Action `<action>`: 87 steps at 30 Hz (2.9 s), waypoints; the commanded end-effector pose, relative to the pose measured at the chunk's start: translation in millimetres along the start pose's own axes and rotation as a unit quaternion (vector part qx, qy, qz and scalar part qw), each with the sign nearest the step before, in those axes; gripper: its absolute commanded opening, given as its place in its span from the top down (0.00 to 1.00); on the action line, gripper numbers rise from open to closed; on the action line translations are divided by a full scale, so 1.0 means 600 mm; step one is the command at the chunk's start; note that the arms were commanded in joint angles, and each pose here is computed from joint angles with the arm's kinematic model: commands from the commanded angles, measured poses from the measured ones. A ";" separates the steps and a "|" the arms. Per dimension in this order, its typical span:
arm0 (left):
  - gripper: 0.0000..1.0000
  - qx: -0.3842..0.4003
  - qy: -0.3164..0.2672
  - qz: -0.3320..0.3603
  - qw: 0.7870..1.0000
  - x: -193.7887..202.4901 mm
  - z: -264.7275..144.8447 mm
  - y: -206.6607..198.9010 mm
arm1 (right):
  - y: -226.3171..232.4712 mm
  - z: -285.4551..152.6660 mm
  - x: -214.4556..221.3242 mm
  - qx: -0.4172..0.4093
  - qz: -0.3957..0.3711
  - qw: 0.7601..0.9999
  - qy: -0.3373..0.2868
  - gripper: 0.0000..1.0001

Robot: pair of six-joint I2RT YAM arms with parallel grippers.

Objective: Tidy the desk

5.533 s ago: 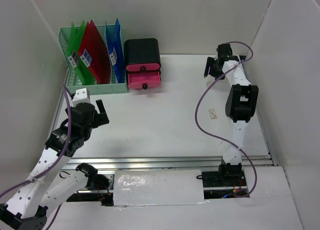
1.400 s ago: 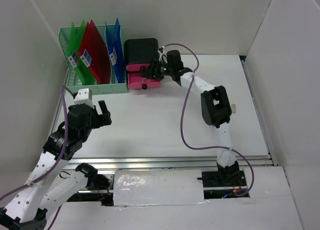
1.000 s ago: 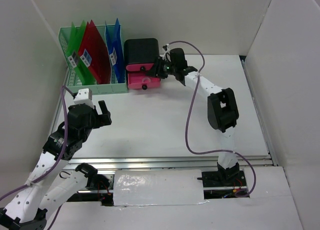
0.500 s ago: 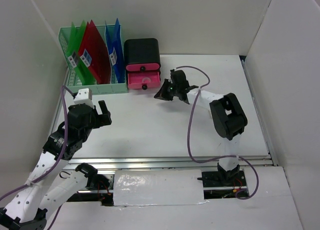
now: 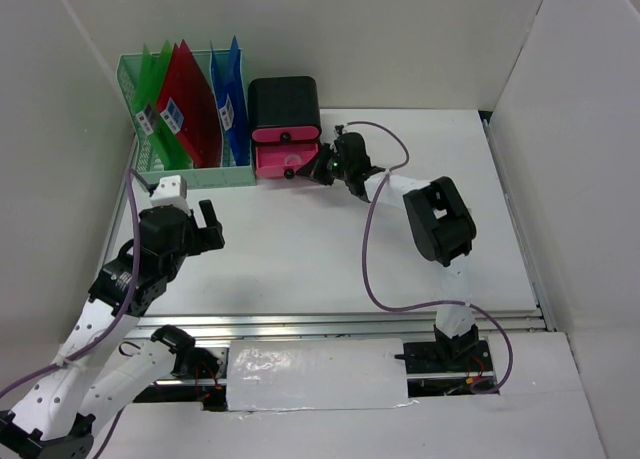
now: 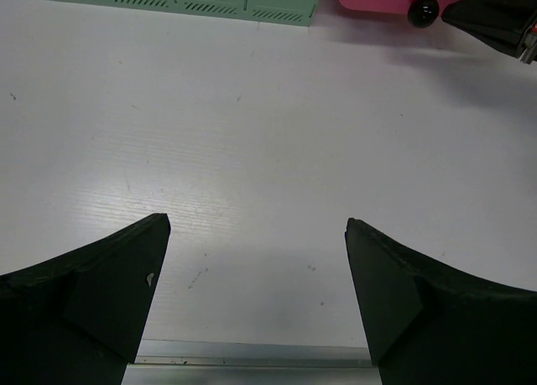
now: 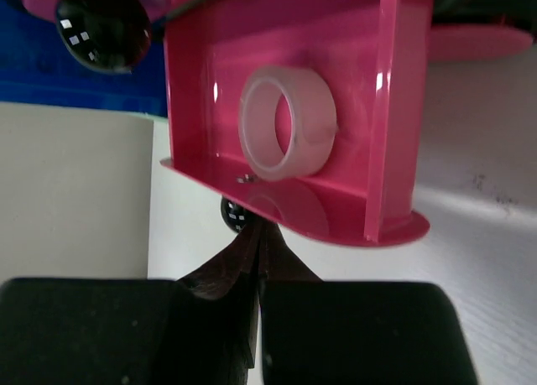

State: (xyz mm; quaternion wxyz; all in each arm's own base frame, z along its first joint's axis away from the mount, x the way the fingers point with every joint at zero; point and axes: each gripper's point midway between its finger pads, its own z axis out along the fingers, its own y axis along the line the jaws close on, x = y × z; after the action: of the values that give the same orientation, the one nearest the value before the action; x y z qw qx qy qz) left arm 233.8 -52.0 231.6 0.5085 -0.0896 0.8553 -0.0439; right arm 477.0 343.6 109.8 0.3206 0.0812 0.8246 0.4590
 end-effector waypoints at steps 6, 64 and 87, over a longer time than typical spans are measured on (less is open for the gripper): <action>0.00 0.009 -0.014 0.004 1.000 -0.012 0.003 -0.006 | 0.025 0.020 -0.083 -0.015 -0.012 0.998 -0.060 1.00; 0.00 0.004 -0.008 0.007 1.000 -0.008 0.008 -0.005 | -0.030 0.058 -0.082 -0.018 0.098 0.988 -0.121 0.66; 0.00 0.009 -0.008 0.008 1.000 -0.009 0.007 -0.008 | -0.054 0.125 -0.045 0.013 0.222 0.973 -0.063 0.46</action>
State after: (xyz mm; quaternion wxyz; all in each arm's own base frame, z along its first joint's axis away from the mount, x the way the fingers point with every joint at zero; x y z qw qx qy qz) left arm 235.3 -54.1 228.3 0.5021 -0.0861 0.8594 -0.0436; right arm 549.2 359.1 66.6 0.2763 0.2877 0.7678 0.5014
